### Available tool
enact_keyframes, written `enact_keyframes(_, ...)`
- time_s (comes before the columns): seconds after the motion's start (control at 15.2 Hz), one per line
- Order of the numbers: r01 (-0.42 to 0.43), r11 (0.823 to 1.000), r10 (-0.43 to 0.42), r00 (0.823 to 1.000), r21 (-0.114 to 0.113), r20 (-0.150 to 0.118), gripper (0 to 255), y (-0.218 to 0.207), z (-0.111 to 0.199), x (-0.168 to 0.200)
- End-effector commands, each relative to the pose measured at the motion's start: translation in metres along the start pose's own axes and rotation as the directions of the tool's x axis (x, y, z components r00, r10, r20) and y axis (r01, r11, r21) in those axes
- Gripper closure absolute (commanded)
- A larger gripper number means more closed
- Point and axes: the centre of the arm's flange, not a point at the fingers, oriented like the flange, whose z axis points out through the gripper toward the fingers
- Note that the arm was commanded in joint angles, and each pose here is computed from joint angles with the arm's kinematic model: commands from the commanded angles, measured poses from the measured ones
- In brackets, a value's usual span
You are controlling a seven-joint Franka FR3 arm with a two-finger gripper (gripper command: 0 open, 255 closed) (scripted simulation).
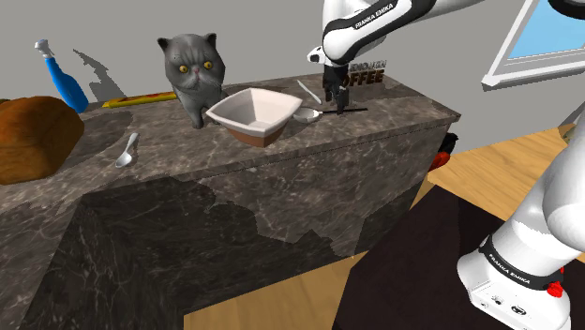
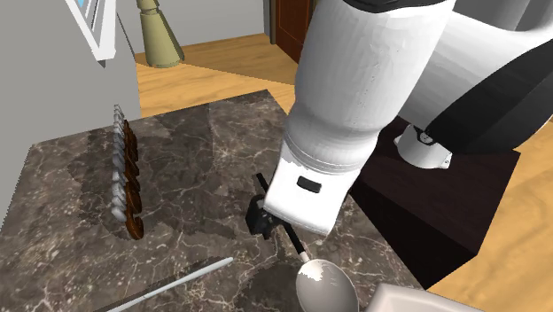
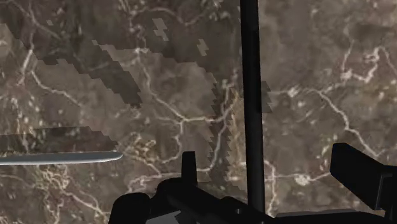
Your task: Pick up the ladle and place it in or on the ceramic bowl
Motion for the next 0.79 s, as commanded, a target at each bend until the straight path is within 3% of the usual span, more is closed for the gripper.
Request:
enact_keyframes(0.0, 0.003, 1.000, -0.003, 1.000, -0.001, -0.001, 0, 0.000, 0.010, 0.000)
enact_keyframes(0.2, 0.003, 1.000, -0.003, 1.000, -0.001, -0.001, 0, 0.000, 0.023, 0.000)
enact_keyframes(0.73, 0.003, 1.000, -0.003, 1.000, -0.001, -0.001, 0, 0.000, 0.023, 0.000)
